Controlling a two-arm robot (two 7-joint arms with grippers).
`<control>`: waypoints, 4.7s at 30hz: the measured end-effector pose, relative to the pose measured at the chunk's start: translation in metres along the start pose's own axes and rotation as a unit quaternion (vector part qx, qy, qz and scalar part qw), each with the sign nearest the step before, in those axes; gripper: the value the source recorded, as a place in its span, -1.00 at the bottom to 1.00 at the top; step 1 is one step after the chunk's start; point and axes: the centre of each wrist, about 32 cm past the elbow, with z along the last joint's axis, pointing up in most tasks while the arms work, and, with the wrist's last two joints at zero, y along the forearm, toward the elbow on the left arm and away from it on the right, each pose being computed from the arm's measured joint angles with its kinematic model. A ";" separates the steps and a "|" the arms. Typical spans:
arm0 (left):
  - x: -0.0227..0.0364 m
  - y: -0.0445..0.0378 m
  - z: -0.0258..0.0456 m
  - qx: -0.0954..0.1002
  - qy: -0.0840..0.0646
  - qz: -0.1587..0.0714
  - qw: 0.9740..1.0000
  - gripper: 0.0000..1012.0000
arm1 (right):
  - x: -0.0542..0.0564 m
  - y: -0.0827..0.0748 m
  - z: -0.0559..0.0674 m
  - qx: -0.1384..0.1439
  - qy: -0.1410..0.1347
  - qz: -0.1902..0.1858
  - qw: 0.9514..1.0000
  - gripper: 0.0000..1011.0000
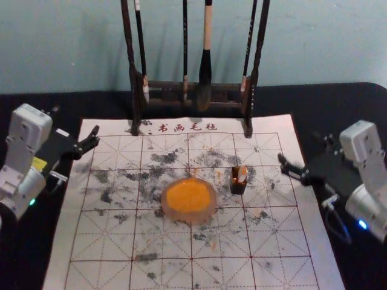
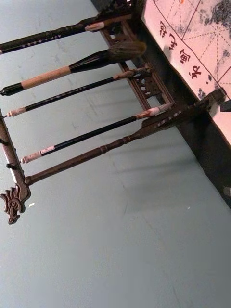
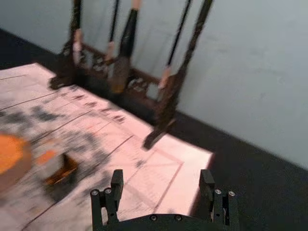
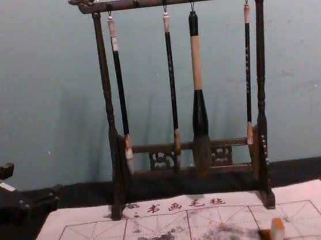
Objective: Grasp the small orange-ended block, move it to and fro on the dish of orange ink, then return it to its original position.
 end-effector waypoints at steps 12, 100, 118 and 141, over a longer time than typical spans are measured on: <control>0.0000 0.0000 0.0000 0.000 0.000 0.000 1.000 0.98 | -0.040 -0.023 -0.001 -0.016 0.038 0.073 0.997 0.98; 0.0000 0.0000 0.0000 0.000 0.000 0.000 1.000 0.98 | -0.089 0.023 0.007 -0.004 0.076 0.024 0.997 0.24; 0.0000 0.0000 0.0000 0.000 0.000 0.000 1.000 0.98 | -0.089 0.023 0.007 -0.004 0.077 0.023 0.997 -0.68; 0.0000 0.0000 0.0000 0.000 0.000 0.000 1.000 0.98 | -0.089 0.023 0.007 -0.001 0.081 0.024 0.996 -0.76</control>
